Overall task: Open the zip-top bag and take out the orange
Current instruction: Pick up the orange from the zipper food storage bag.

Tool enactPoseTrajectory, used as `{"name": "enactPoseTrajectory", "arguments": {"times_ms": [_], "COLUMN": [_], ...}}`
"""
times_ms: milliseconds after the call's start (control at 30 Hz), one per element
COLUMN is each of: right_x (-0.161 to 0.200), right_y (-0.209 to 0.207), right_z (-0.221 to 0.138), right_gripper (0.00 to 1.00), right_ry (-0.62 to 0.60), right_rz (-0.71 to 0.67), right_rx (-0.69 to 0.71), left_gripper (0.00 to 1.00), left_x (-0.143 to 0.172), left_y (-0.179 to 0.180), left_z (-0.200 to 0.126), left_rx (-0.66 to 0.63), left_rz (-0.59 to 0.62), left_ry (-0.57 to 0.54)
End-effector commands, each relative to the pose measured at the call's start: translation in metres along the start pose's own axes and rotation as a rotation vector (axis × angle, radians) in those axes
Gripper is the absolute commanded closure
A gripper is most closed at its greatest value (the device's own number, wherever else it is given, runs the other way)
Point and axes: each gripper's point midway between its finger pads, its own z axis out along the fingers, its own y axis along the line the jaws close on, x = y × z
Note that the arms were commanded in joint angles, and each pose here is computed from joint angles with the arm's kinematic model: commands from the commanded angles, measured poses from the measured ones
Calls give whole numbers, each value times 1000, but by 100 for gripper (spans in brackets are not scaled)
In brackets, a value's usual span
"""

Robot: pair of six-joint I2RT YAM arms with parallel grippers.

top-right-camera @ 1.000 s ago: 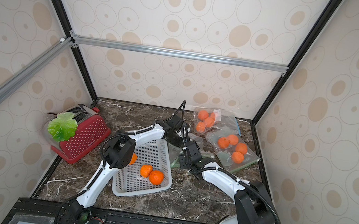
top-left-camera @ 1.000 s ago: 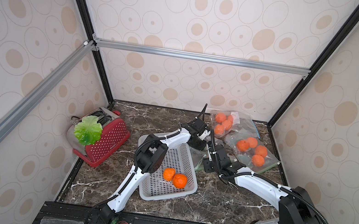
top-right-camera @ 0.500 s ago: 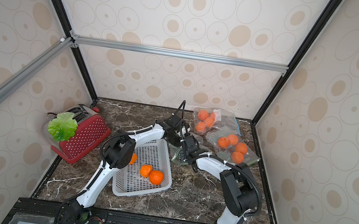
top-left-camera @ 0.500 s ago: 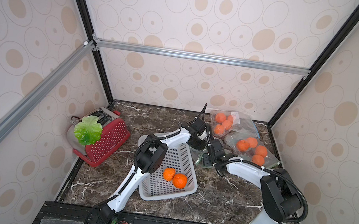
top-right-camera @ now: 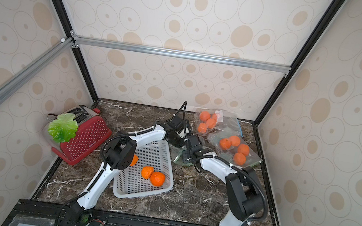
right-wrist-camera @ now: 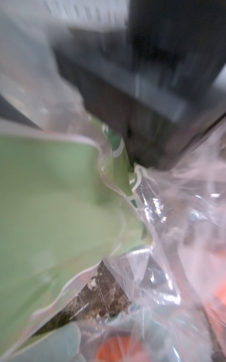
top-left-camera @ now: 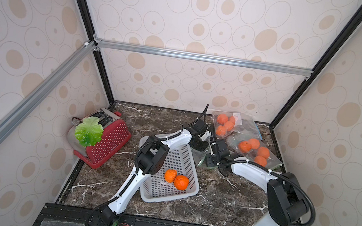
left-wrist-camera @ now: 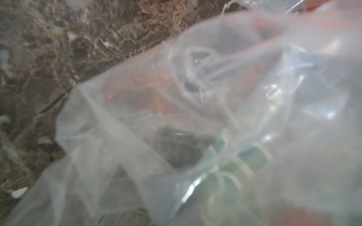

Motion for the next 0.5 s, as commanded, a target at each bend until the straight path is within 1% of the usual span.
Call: {"name": "enactPoseTrajectory", "arguments": {"times_ms": [0,167,267,300,367,467], "right_x": [9,28,30,27,21,8], "right_y": [14,12,11,14,27,59], "right_z": [-42,-75,-94,-103,-124,-159], "right_gripper": [47,48,48,48,48,49], "right_ry": [15,20,-14,-41,-106,-264], "right_rz": [-30,-53,-61,-65,-79,-94], "right_rx": [-136,-179,-197,-225,-320,-552], "left_gripper": [100,100,100,100,100,100], "left_x": [-1,-7,-12,-14,-21,-29], "left_y": [13,25,27,27,26,26], "left_z": [2,-1,-4,-5,-9,-14], "left_rx": [-51,-107,-123,-126,-128,-139], "left_rz": [-12,-36,-42,-43,-45,-45], "left_ry": [5,-9,-27,-33,-54,-77]}}
